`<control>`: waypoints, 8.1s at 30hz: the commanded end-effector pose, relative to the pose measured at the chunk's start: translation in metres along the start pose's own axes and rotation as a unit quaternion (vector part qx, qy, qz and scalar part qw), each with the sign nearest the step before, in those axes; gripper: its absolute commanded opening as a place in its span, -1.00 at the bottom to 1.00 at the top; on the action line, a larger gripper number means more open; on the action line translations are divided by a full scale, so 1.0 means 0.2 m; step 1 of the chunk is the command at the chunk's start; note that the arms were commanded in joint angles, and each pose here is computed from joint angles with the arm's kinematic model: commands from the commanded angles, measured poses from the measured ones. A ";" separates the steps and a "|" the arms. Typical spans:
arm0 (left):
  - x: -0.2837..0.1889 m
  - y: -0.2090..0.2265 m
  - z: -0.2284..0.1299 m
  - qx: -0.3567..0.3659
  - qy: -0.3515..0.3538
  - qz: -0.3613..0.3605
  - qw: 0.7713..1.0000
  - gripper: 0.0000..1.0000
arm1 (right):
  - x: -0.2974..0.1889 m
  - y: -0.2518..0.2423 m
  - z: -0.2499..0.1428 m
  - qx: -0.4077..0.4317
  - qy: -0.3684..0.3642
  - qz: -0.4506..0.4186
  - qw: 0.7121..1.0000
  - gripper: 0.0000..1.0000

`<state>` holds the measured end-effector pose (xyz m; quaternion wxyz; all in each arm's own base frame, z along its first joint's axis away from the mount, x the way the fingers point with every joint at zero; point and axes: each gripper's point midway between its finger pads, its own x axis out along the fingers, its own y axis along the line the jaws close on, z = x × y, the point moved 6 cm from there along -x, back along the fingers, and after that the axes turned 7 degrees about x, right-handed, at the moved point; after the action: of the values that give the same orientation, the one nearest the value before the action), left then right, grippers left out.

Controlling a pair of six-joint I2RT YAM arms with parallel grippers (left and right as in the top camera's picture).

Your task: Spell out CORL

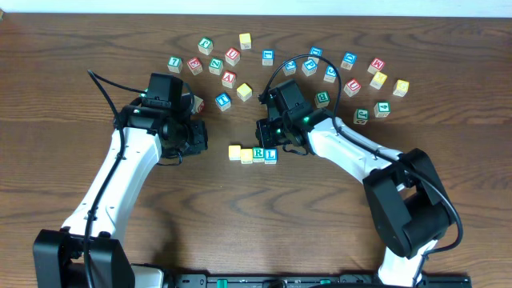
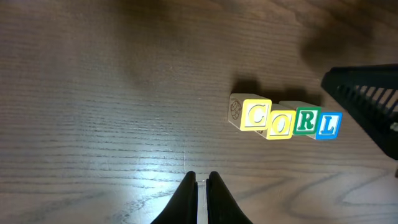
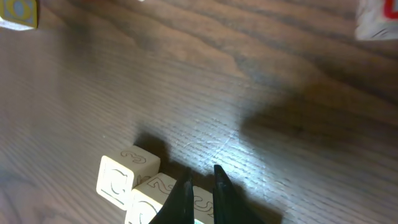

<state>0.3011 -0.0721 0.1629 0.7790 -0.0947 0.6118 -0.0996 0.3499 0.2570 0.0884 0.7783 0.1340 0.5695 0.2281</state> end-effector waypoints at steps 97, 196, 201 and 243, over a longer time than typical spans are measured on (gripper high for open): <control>-0.02 0.00 0.01 0.000 -0.011 -0.004 1.000 -0.85 | 0.25 0.27 -0.02 -0.017 -0.020 0.116 0.993 -0.98; 0.07 0.01 0.04 0.001 -0.002 -0.003 1.000 -0.85 | -0.61 -0.18 0.06 0.109 -0.007 -0.042 0.993 -0.89; 0.18 0.02 0.02 0.012 0.026 -0.005 1.000 -0.85 | -0.54 -0.21 -0.04 0.111 0.029 -0.078 0.990 -0.90; 0.45 -0.09 0.01 0.079 0.061 -0.023 0.995 -0.85 | -0.51 -0.20 -0.07 0.112 0.037 -0.083 0.989 -0.82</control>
<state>0.3272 -0.1124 0.0909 0.7509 -0.0426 0.6385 -0.1635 0.3210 0.1693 0.1541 0.7546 0.1665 0.6254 0.1082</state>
